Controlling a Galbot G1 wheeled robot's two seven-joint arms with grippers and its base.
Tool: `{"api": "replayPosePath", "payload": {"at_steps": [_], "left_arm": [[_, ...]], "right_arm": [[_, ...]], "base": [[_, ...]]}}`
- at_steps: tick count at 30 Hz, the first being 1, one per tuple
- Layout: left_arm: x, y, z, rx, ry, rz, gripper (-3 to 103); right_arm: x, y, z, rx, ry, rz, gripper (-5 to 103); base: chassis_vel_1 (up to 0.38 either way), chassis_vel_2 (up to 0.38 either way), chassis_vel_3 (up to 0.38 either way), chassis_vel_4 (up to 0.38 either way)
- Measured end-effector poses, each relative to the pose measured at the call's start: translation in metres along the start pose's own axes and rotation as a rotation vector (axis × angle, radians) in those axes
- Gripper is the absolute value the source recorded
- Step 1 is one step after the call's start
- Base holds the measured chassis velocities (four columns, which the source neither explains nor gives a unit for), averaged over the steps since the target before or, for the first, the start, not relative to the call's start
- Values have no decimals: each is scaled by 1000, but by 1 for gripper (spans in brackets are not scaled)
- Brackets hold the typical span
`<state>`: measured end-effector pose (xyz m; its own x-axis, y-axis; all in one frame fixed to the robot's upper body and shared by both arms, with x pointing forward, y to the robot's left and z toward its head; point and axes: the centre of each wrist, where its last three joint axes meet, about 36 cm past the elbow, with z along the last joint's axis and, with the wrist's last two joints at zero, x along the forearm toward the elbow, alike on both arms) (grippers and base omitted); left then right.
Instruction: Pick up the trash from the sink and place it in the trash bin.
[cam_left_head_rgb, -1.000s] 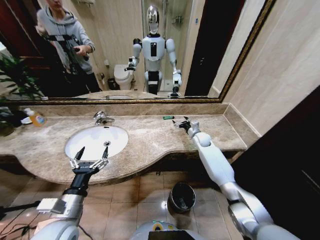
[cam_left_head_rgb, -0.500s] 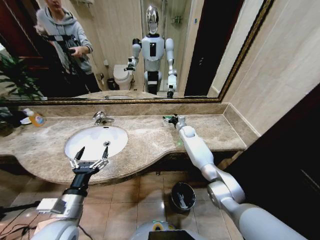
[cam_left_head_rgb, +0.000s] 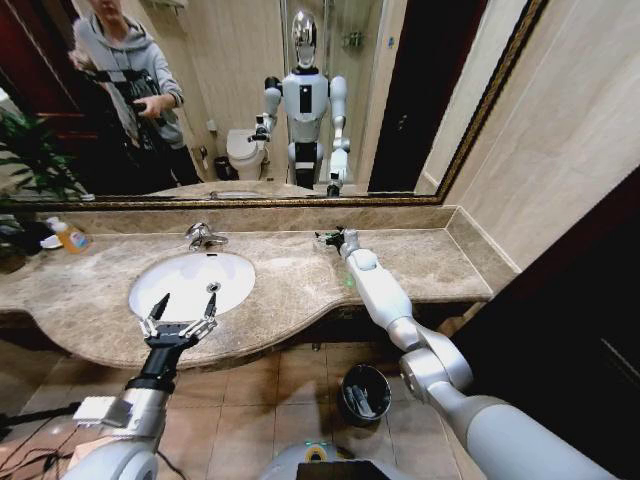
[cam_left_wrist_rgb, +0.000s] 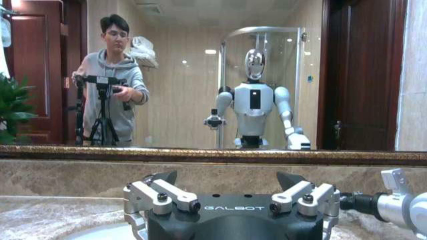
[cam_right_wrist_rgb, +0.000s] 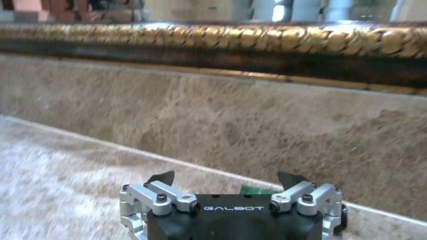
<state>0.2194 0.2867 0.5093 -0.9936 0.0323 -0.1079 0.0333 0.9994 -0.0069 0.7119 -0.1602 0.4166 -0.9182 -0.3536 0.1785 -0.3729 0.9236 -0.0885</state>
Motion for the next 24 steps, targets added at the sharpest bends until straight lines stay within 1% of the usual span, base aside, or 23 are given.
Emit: {"api": "replayPosePath", "payload": {"at_steps": [3,10,12,18,21,22,24], "left_arm": [[0,0,0,0,0,0,100],[0,0,0,0,0,0,100],[0,0,0,0,0,0,100],[0,0,0,0,0,0,100],[0,0,0,0,0,0,100],[0,0,0,0,0,0,100],[0,0,0,0,0,0,100]], "right_arm": [[2,-3,4,18,11,-11,100],[4,-9,3,35,33,-14,100],[5,-14,1,47,39,-22,100],[-2,-11,-6,50,47,-29,100],[-5,-7,-11,63,106,-23,100],[-5,-7,-11,63,106,-23,100],[-3,-9,-14,81,146,-26,100]], "base": [[0,0,0,0],[0,0,0,0],[0,0,0,0],[0,0,0,0],[0,0,0,0],[0,0,0,0],[0,0,0,0]]}}
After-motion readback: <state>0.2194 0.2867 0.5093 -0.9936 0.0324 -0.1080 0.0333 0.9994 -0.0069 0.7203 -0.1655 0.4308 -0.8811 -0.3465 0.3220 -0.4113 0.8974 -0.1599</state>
